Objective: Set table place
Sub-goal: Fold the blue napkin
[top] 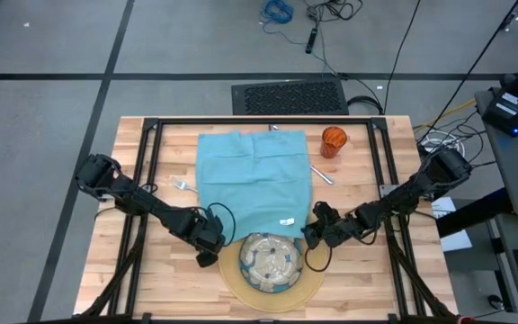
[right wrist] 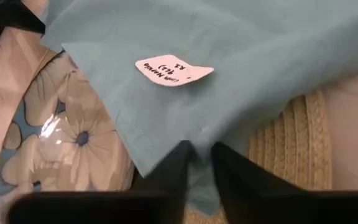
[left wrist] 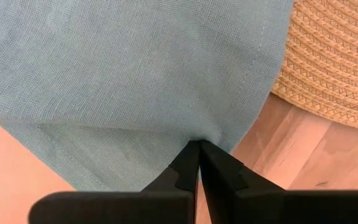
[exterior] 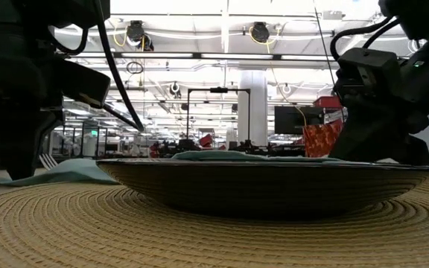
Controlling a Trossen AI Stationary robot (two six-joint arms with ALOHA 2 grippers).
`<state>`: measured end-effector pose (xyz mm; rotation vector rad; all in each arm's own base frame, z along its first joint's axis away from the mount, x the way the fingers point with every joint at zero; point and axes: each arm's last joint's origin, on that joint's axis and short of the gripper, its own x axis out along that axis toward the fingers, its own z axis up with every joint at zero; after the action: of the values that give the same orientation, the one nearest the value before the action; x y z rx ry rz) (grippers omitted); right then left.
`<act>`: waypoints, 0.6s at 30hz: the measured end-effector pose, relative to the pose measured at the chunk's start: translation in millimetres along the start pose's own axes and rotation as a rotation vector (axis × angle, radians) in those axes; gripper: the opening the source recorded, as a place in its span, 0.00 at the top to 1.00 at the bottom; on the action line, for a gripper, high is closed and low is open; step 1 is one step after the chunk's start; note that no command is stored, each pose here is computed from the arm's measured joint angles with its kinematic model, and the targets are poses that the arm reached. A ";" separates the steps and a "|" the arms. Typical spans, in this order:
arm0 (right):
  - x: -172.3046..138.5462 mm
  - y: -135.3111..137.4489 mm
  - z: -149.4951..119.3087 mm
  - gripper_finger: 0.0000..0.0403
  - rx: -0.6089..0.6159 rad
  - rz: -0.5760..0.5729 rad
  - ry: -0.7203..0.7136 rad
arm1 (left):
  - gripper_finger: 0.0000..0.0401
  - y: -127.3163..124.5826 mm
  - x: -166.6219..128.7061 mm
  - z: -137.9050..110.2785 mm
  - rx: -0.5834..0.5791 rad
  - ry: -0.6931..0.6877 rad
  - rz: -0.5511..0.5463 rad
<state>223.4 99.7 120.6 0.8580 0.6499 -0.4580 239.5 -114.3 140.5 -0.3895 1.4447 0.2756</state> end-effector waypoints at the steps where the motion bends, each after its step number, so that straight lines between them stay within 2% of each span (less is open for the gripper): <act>1: 0.0 0.0 0.0 0.94 -0.014 0.000 0.000 | 1.00 -0.2 0.0 -0.2 0.001 0.000 0.000; 5: -0.8 0.5 -1.9 0.99 -0.041 0.004 0.007 | 1.00 -1.8 0.0 -2.1 0.010 -0.005 0.004; 13: -6.6 3.7 -12.8 1.00 -0.056 0.026 0.025 | 1.00 -6.2 0.0 -6.5 0.009 -0.008 -0.004; 18: -16.9 10.4 -12.2 1.00 -0.058 0.076 -0.015 | 1.00 -8.0 -0.1 -8.9 0.015 -0.001 -0.009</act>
<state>213.6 117.5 131.9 0.8206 0.6115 -0.3747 234.7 -125.2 140.6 -0.3834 1.4430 0.2573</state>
